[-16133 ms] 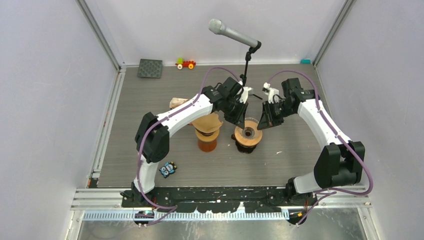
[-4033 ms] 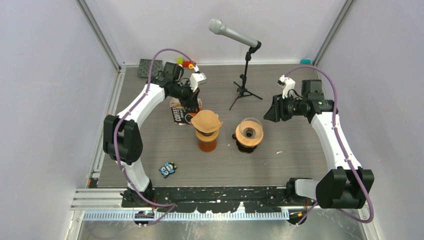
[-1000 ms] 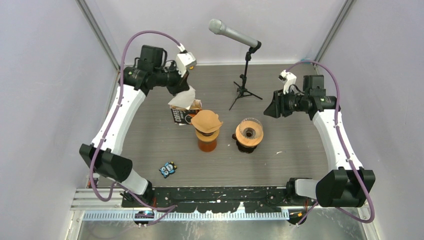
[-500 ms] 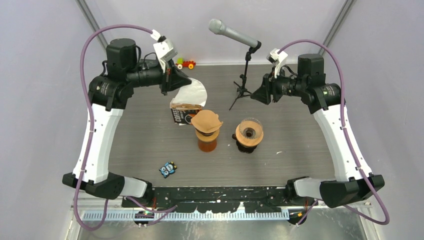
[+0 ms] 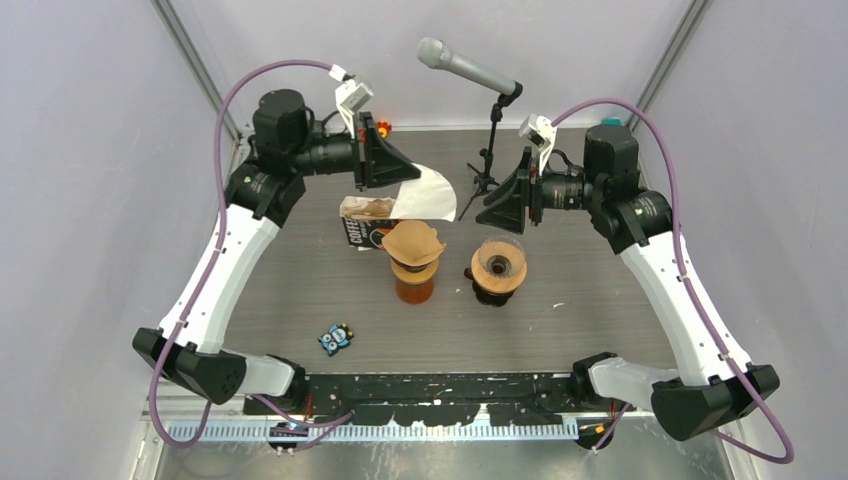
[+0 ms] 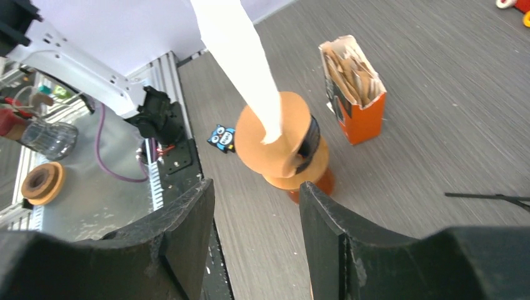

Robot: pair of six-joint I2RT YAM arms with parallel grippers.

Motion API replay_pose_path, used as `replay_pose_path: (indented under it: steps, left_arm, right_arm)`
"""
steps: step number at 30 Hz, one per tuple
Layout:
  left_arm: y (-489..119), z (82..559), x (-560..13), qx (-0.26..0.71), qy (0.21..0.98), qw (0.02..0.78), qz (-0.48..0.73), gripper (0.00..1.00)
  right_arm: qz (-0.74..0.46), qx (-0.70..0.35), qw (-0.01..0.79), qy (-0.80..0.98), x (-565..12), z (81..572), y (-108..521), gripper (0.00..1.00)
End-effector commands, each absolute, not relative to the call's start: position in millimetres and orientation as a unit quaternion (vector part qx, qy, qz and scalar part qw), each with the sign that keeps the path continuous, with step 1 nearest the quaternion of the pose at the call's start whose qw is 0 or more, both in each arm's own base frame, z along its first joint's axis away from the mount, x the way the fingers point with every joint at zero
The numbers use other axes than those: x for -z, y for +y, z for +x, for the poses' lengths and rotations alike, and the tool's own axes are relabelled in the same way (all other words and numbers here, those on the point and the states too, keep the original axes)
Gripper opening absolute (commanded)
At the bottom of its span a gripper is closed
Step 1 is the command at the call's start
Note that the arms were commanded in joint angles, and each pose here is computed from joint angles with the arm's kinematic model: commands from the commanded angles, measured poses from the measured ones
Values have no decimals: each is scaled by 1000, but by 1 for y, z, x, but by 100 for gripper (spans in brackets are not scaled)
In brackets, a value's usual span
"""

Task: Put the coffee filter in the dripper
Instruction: Pick up the coffee filter from the coffee filter holder.

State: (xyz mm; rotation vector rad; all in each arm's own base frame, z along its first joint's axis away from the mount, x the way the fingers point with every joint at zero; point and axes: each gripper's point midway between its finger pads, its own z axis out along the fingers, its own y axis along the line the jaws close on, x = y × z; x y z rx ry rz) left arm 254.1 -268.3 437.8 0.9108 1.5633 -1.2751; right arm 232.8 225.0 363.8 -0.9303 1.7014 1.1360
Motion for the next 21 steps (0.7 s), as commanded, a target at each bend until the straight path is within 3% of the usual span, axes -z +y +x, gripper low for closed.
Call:
replay_pose_path:
  steps: [1,15,19,21]
  left_arm:
    - [-288,237,-450,559,602,436,367,0]
    - [-300,230,-443,611,597,396,336,0]
    - [-302,234,-438,618,599,391,326,0]
    - [-304,237,-435,621,601,389,321,0]
  right_arm:
    - [-395,-488,445,639,-382,215,238,58]
    - [-420,-493,414,639,-348,208,249,59]
    - [-417,-508,407,634,-350,205,253,46]
    - [-410,-517,402,635,-350,205,254,35]
